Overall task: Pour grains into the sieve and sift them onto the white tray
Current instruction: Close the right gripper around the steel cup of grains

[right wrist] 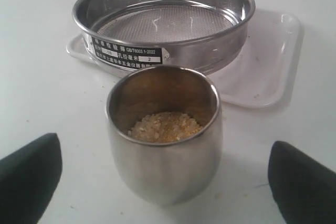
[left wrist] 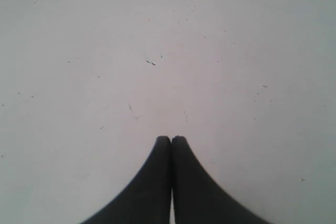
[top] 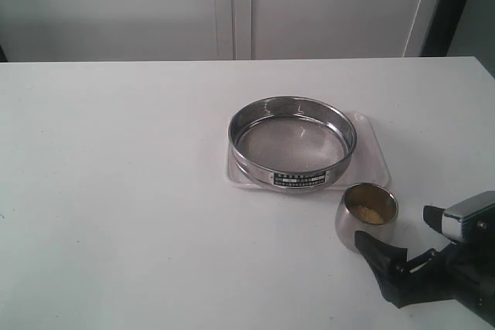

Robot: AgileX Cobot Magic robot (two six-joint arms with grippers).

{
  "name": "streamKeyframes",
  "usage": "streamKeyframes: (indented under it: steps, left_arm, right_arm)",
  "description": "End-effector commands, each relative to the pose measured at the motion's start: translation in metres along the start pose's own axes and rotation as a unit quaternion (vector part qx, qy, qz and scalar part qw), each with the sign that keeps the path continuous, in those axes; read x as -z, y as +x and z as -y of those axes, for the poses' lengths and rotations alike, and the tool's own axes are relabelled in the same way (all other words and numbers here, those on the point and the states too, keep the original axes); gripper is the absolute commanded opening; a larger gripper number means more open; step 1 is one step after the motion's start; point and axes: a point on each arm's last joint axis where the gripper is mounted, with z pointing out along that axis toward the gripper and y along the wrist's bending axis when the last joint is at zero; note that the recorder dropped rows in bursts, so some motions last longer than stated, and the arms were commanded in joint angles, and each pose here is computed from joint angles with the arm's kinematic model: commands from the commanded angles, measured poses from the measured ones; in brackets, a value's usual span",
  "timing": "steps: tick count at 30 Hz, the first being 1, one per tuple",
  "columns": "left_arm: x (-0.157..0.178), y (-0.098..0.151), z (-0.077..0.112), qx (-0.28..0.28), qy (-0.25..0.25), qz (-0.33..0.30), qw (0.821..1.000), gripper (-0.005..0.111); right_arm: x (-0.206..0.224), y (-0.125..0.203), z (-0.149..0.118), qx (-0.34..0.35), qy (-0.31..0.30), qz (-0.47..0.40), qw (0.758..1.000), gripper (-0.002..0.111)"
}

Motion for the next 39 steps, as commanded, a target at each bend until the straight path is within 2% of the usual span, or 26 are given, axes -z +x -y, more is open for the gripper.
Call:
streamKeyframes:
  steps: [1, 14, 39]
  left_arm:
    - [-0.001, 0.003, 0.001, 0.001, 0.003, -0.005, 1.000, 0.000]
    - [-0.001, 0.003, 0.001, 0.001, 0.003, -0.005, 1.000, 0.000]
    - [-0.001, 0.003, 0.001, 0.001, 0.003, -0.005, 1.000, 0.000]
  right_arm:
    - [-0.003, 0.001, -0.001, -0.002, -0.013, -0.013, 1.000, 0.105]
    - [-0.034, 0.009, 0.009, -0.001, -0.035, -0.049, 0.998, 0.105]
    - [-0.075, 0.021, 0.022, -0.010, -0.059, -0.044, 0.997, 0.105]
